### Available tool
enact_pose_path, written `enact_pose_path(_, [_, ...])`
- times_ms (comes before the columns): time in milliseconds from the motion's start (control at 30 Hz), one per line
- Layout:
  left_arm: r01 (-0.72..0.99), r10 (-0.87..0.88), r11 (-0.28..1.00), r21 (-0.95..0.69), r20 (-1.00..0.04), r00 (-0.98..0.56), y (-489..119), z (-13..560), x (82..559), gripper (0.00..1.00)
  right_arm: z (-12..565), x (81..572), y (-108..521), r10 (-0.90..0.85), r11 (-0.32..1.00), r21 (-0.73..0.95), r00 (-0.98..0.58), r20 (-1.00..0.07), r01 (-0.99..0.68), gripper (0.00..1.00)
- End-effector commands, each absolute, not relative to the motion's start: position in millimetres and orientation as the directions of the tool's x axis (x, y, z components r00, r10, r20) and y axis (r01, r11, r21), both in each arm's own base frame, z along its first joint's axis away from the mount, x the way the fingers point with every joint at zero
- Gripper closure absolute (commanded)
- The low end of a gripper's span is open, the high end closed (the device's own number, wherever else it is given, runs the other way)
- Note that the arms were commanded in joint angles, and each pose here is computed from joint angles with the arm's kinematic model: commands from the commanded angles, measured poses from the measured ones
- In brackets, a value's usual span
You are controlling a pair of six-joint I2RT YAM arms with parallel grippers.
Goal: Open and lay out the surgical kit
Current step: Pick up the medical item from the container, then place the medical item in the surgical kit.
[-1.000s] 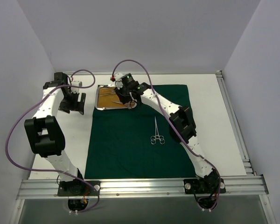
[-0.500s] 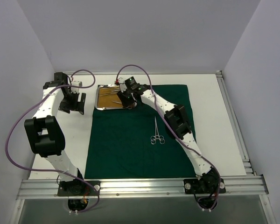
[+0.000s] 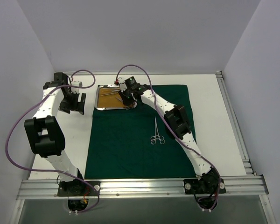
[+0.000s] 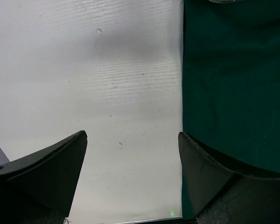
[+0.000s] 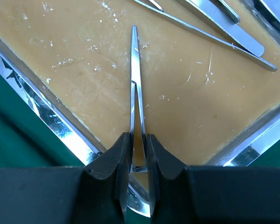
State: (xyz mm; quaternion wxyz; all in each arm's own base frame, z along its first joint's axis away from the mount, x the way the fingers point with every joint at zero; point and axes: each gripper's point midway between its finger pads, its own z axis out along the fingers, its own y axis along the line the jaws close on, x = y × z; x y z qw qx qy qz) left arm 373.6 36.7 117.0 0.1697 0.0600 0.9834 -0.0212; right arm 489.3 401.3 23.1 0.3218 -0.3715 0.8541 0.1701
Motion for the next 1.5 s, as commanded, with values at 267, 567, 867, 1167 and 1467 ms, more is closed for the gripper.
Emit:
enact_pose_path(267, [0.133,0.116,0.991,-0.018,-0.385,-0.916,38.5,133.7,383.6,0.11,101.3,500.8,398.1,-0.443,0.726,0.003,-0.471,-0.763,-0.688,1.0])
enact_pose_path(567, [0.133,0.116,0.991,-0.015,-0.393,-0.912,38.5,137.7,383.7,0.11,181.3,504.1,382.0,-0.262,0.822,0.02,-0.41,-0.874,-0.569,1.0])
enact_pose_path(867, [0.137,0.115,0.99,-0.023,-0.413,-0.903,36.7,144.3,388.9,0.11,169.3,428.9,267.2,-0.174,0.956,-0.014,-0.528,-0.831,-0.294,1.0])
enact_pose_path(1167, [0.142,0.11,0.989,-0.045,-0.419,-0.901,32.6,144.3,390.0,0.11,88.6,329.6,140.9,-0.072,0.996,-0.088,-0.725,-0.685,-0.015,1.0])
enact_pose_path(1467, [0.146,0.114,0.988,-0.044,-0.424,-0.899,32.0,144.0,386.9,0.11,36.4,284.6,114.0,0.036,0.993,-0.067,-0.789,-0.613,0.097,1.0])
